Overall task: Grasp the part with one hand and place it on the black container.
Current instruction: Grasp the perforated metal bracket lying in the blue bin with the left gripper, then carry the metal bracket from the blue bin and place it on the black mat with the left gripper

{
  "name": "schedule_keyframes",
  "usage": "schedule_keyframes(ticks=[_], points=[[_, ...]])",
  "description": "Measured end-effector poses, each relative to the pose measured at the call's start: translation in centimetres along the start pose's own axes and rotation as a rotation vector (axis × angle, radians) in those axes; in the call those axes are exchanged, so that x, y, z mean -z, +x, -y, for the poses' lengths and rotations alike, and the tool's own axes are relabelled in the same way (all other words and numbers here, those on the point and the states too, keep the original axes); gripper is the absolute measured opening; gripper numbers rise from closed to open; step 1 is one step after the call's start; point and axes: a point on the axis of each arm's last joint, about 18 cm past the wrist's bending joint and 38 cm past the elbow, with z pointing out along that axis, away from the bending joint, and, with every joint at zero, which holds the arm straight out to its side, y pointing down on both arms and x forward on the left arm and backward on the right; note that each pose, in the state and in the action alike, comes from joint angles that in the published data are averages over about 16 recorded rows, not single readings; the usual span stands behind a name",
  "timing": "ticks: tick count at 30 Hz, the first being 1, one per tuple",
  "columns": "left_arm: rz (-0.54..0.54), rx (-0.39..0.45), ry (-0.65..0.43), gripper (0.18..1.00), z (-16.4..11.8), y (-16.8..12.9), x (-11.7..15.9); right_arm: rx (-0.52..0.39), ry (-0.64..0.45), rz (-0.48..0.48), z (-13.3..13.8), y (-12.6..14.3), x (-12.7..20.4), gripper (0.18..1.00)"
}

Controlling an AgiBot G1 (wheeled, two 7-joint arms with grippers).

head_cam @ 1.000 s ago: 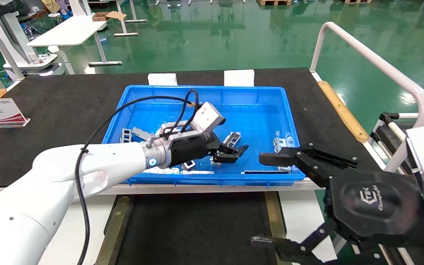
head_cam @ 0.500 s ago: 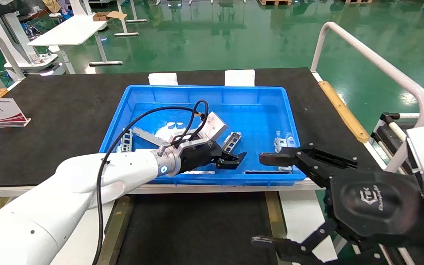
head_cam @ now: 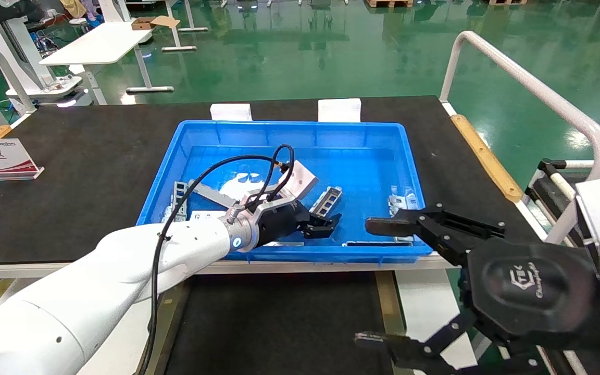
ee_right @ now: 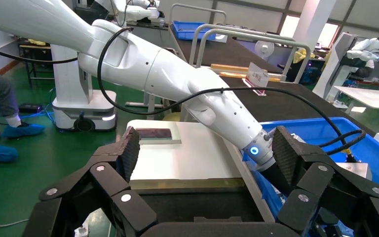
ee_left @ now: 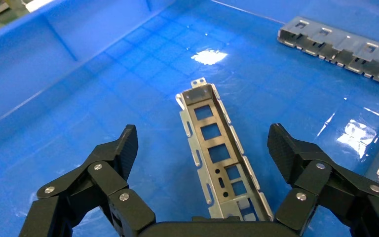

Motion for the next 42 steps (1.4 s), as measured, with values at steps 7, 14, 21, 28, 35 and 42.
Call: schedule_keyframes(ticks=[7,14,21,28,35,42], points=[[0.008,0.017,-0.013,0.915,-0.4,0.3,-0.2,0.0,0.0,0.0,0.0,0.0,0.0,0.937],[0.013,0.034,-0.021,0.798,-0.7,0.4,-0.3,0.0,0.0,0.0,0.0,0.0,0.0,0.836],[0.017,0.047,-0.027,0.643,-0.9,0.5,-0.4,0.0,0.0,0.0,0.0,0.0,0.0,0.678],[0.022,0.058,-0.032,0.484,-1.2,0.4,-0.4,0.0,0.0,0.0,0.0,0.0,0.0,0.5],[0.028,0.075,-0.027,0.388,-1.1,0.4,-0.4,0.0,0.0,0.0,0.0,0.0,0.0,0.355],[0.029,0.104,0.007,0.361,0.1,0.0,-0.3,0.0,0.0,0.0,0.0,0.0,0.0,0.26]])
